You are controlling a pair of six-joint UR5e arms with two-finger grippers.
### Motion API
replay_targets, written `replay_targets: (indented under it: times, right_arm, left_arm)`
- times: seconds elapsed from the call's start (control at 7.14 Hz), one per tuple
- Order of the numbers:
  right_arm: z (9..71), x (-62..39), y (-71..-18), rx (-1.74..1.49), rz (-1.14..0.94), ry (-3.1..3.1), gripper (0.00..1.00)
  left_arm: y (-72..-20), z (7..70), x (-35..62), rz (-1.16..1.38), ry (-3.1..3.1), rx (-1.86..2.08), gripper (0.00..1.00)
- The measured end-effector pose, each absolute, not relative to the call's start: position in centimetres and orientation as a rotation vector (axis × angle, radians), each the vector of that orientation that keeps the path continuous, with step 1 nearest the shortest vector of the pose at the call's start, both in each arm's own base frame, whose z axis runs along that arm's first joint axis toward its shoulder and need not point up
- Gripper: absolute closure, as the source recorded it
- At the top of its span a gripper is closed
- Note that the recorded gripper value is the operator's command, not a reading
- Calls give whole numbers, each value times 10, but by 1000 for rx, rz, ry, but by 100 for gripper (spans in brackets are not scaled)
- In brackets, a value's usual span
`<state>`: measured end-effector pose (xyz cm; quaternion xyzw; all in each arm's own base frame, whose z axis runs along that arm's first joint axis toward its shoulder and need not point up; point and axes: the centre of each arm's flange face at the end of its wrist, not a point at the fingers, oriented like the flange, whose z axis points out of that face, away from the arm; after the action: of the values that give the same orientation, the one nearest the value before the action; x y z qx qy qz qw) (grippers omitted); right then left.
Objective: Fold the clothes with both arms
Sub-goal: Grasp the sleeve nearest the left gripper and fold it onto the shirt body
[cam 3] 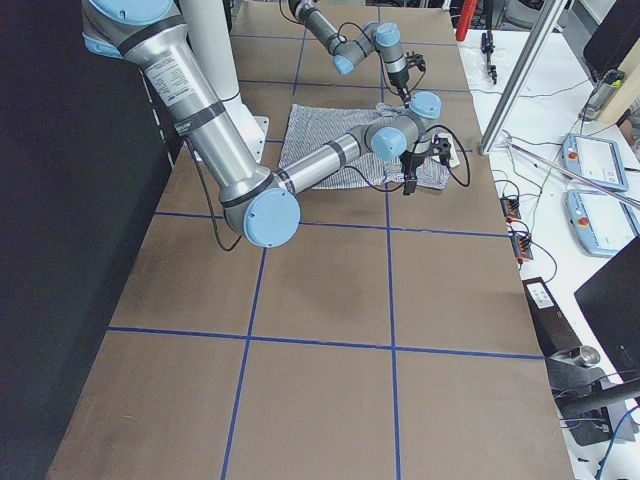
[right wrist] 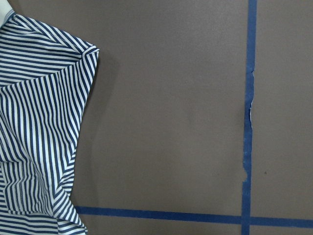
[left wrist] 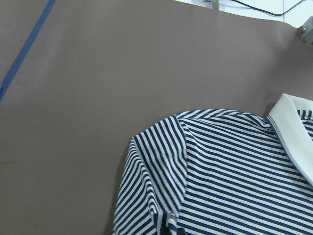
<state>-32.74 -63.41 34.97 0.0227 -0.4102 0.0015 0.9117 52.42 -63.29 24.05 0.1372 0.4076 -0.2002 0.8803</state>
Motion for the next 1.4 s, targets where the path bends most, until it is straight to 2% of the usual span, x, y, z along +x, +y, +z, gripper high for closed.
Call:
replay_targets:
  times: [0.14, 0.28, 0.42, 1.12, 1.4]
  right_arm:
    - [351, -327, -634, 48, 3, -846, 0]
    - [352, -327, -633, 48, 3, -846, 0]
    - [353, -328, -633, 47, 2, -846, 0]
    - [346, -335, -626, 50, 5, -850, 0]
    - [327, -341, -579, 51, 42, -883, 0]
  left_arm:
    - [-637, 223, 545, -434, 855, 268, 100]
    - [-636, 211, 556, -444, 862, 257, 48]
    - [-635, 207, 562, -448, 865, 250, 0]
    - [-622, 200, 560, -406, 959, 281, 0]
    - [-577, 223, 517, -346, 1015, 251, 0]
